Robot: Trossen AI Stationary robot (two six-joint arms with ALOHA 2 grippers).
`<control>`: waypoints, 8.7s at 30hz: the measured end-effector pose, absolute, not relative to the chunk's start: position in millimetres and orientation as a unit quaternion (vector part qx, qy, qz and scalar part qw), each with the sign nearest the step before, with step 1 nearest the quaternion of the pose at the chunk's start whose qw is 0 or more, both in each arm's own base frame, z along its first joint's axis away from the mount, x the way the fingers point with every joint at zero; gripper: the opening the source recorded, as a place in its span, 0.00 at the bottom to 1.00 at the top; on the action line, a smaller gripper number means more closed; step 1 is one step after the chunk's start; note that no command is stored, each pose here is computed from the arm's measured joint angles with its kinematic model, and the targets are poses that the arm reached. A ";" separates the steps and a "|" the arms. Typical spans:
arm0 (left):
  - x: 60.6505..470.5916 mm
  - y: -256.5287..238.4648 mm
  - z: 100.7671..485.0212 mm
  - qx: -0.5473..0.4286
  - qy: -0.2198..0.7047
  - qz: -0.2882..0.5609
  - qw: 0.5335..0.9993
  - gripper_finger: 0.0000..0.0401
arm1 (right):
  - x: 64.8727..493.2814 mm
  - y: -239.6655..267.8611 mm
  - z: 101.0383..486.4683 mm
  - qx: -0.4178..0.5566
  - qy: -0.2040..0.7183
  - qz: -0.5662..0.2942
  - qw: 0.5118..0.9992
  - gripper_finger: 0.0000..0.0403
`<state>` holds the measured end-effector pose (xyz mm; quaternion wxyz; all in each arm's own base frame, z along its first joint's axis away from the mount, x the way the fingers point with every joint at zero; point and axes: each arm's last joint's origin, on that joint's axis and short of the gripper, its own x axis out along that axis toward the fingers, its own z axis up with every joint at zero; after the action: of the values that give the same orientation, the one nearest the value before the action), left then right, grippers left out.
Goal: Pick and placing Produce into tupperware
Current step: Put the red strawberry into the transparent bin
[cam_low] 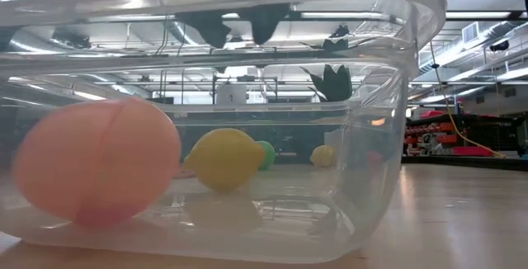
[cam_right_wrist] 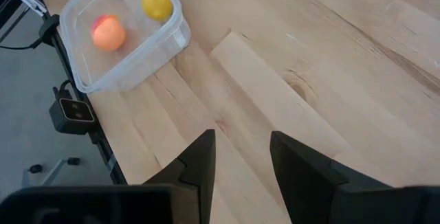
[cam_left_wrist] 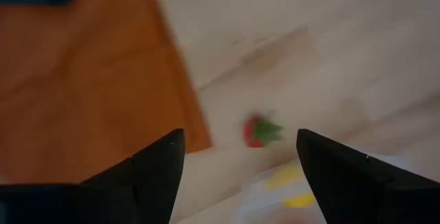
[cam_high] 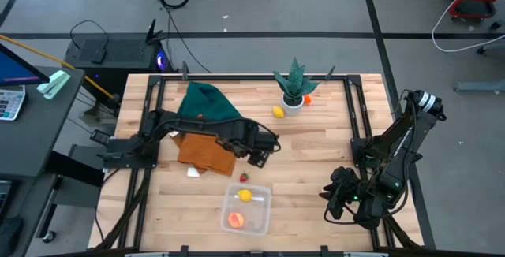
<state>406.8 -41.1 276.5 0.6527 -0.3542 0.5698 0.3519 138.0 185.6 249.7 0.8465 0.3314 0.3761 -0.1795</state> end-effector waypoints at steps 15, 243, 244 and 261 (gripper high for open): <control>413.1 -8.6 251.2 -0.441 0.578 0.335 0.599 0.71 | 138.0 185.6 249.6 0.353 0.374 -0.189 0.837 0.27; 417.5 -222.5 211.4 -0.464 0.531 0.358 0.612 0.40 | 128.5 194.6 249.2 0.269 0.426 -0.112 0.856 0.27; 418.2 -222.6 208.5 -0.462 0.532 0.361 0.611 0.40 | 128.5 194.6 249.3 0.269 0.426 -0.112 0.857 0.27; 424.7 -215.3 196.4 -0.446 0.531 0.372 0.617 0.41 | 128.7 194.4 249.4 0.268 0.422 -0.113 0.859 0.27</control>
<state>424.7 -215.3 196.4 0.6169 -0.4462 0.5309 0.3722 128.7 194.4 249.4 0.8587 0.2680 0.4219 -0.1134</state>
